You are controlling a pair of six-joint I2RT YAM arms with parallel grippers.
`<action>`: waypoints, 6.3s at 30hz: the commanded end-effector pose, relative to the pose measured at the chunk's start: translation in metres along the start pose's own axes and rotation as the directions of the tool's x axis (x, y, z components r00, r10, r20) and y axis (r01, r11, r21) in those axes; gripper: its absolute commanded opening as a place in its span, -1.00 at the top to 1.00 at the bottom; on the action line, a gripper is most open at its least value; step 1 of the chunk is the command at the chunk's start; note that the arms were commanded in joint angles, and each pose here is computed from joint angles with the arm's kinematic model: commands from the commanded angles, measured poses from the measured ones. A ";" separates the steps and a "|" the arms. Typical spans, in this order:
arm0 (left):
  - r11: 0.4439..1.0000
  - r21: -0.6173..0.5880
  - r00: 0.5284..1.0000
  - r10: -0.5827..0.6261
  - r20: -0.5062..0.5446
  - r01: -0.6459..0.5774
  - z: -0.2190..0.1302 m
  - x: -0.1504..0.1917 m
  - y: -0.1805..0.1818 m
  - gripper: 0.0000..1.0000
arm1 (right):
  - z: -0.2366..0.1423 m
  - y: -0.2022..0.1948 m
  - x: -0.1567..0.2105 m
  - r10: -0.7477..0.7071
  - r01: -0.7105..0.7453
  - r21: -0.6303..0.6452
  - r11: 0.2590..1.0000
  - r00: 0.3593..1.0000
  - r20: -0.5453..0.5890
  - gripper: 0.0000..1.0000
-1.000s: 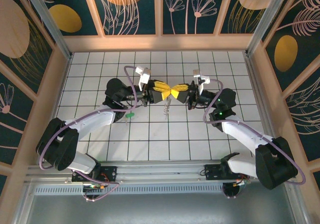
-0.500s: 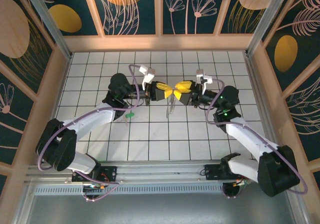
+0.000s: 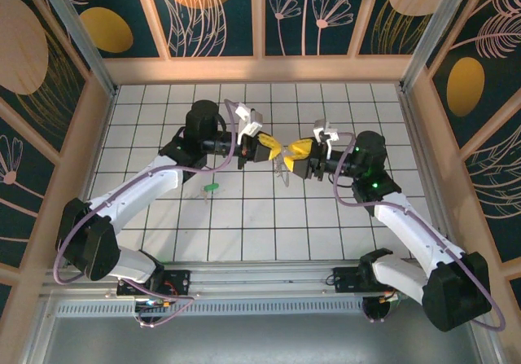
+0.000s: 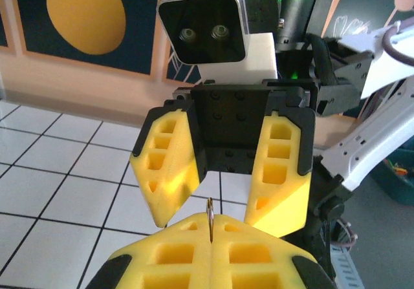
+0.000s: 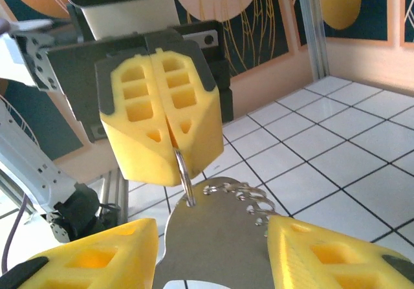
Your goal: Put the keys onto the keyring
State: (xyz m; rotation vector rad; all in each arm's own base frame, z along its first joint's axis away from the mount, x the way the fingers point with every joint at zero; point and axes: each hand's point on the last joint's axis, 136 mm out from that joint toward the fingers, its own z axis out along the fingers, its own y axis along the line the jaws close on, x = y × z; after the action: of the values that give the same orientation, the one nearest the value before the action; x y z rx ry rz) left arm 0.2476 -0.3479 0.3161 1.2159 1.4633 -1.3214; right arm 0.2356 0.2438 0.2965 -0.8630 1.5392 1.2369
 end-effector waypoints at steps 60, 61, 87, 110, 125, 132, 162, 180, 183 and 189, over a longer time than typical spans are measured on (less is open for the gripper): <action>0.990 -0.055 0.920 -0.096 0.380 0.126 -0.028 -0.036 0.004 0.23 | -0.009 0.015 -0.059 -0.034 0.057 -0.074 0.996 0.961 0.276 1.00; 0.991 -0.042 0.919 -0.101 0.381 0.126 -0.028 -0.035 0.003 0.23 | -0.009 0.015 -0.059 -0.030 0.054 -0.078 0.995 0.960 0.278 1.00; 0.989 0.087 0.919 -0.145 0.367 0.121 -0.017 -0.034 -0.004 0.20 | 0.004 0.023 -0.058 0.004 0.042 -0.159 0.986 0.960 0.281 1.00; 0.987 0.126 0.932 -0.137 0.337 0.100 -0.008 -0.034 -0.009 1.00 | 0.011 0.023 -0.055 0.008 0.036 -0.166 0.985 0.966 0.259 1.00; 0.999 0.017 0.982 -0.034 0.187 0.031 -0.001 -0.026 0.000 1.00 | -0.009 0.002 -0.041 -0.031 0.033 -0.009 0.999 0.981 0.189 0.03; 1.000 0.019 0.999 0.020 0.049 -0.021 0.005 -0.017 0.001 1.00 | -0.011 -0.003 -0.026 -0.041 0.039 0.023 0.999 0.991 0.124 -0.01; 0.997 0.083 0.998 0.008 -0.057 -0.003 0.012 0.003 0.002 1.00 | 0.002 -0.010 -0.009 0.025 -0.018 -0.082 0.996 0.997 0.075 0.15; 0.996 -0.081 0.999 0.035 0.039 -0.031 0.001 -0.013 0.016 0.32 | 0.000 -0.018 -0.014 0.014 -0.011 -0.035 0.999 0.993 0.115 1.00; 0.994 -0.107 0.996 0.018 0.090 -0.008 -0.009 -0.019 0.019 0.27 | -0.004 -0.017 -0.021 0.006 -0.003 -0.020 1.000 0.990 0.143 1.00; 0.996 -0.083 0.981 -0.024 0.195 0.041 -0.025 -0.022 0.018 0.16 | -0.010 -0.006 -0.036 -0.019 0.025 -0.032 0.999 0.980 0.199 1.00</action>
State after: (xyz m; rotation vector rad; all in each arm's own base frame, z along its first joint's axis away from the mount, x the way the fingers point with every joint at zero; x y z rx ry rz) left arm 0.2742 -0.3304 0.3149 1.0229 1.4840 -1.2968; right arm 0.2572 0.2371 0.3054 -0.7487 1.4573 1.3159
